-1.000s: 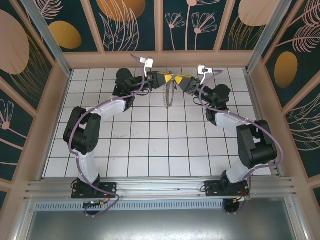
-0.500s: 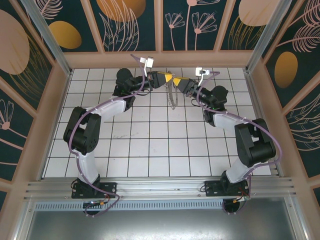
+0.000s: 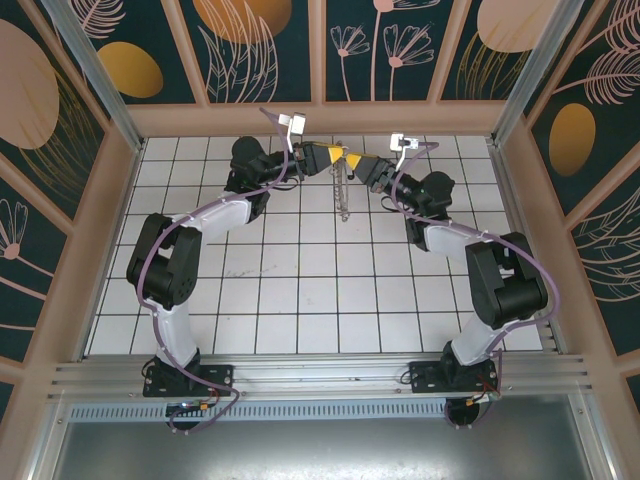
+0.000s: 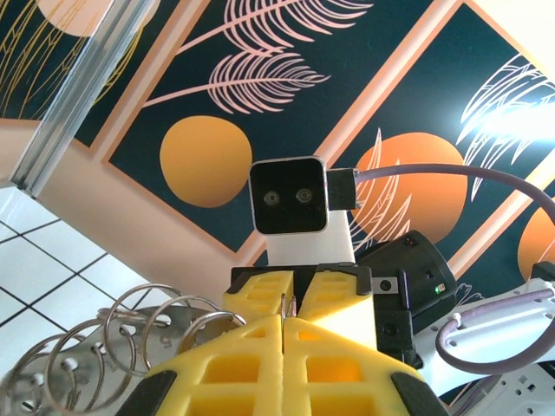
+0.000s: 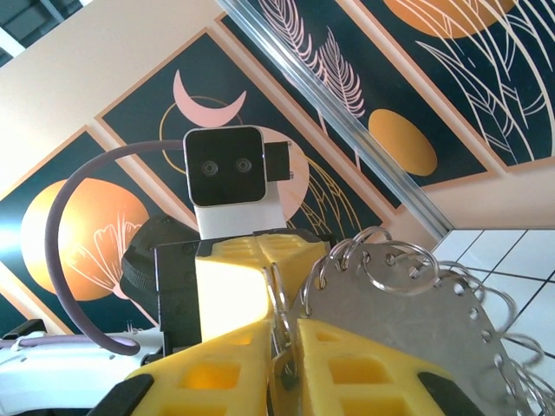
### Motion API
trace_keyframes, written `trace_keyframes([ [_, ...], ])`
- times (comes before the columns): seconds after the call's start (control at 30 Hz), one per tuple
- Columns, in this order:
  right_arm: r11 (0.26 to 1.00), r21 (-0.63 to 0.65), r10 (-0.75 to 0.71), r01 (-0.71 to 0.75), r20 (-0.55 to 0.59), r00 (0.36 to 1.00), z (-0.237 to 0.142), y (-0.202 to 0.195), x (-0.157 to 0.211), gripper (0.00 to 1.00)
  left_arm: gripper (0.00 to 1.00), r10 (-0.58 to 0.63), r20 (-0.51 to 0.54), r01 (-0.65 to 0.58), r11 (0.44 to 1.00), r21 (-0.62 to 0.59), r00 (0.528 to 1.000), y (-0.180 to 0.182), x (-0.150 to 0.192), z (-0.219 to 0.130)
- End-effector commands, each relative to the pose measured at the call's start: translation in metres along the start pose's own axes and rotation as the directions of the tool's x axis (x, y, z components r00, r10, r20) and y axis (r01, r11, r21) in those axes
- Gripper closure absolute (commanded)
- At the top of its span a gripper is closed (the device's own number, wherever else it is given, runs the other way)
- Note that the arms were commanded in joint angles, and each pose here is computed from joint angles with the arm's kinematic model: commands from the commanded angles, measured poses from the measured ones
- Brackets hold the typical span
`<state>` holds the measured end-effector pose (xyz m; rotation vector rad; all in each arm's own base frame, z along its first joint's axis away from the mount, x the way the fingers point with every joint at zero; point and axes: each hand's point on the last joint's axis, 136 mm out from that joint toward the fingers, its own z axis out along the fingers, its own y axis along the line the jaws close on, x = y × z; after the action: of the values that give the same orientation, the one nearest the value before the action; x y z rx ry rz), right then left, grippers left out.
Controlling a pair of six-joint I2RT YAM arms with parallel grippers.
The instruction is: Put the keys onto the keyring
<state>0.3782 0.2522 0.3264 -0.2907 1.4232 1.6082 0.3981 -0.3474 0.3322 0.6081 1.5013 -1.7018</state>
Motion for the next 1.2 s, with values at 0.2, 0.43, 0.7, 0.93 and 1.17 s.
trace_keyframes([
  [0.2,0.995,-0.084,-0.048,0.048,0.001,0.999,0.011,0.020,-0.007,0.91,1.00,0.042,0.029,-0.043,0.998,0.036,0.999,-0.010,-0.006,-0.001],
  [0.43,0.995,-0.086,-0.041,0.042,0.004,0.999,0.014,0.019,-0.010,0.81,1.00,0.042,0.030,-0.043,0.998,0.037,0.999,-0.011,-0.006,-0.002],
  [0.7,0.995,-0.089,-0.041,0.040,-0.014,0.999,0.014,0.018,-0.007,1.00,1.00,0.042,0.036,-0.043,0.998,0.039,0.998,-0.013,-0.009,-0.001],
  [0.93,0.997,-0.031,-0.072,0.068,-0.141,0.987,0.009,0.004,-0.001,1.00,0.88,0.065,0.000,-0.065,0.998,-0.004,0.998,-0.008,-0.017,-0.001],
  [1.17,0.990,0.013,-0.129,0.143,-0.368,0.921,0.003,-0.017,-0.006,1.00,0.66,0.147,-0.104,-0.158,0.983,-0.099,0.984,0.005,-0.022,-0.011],
])
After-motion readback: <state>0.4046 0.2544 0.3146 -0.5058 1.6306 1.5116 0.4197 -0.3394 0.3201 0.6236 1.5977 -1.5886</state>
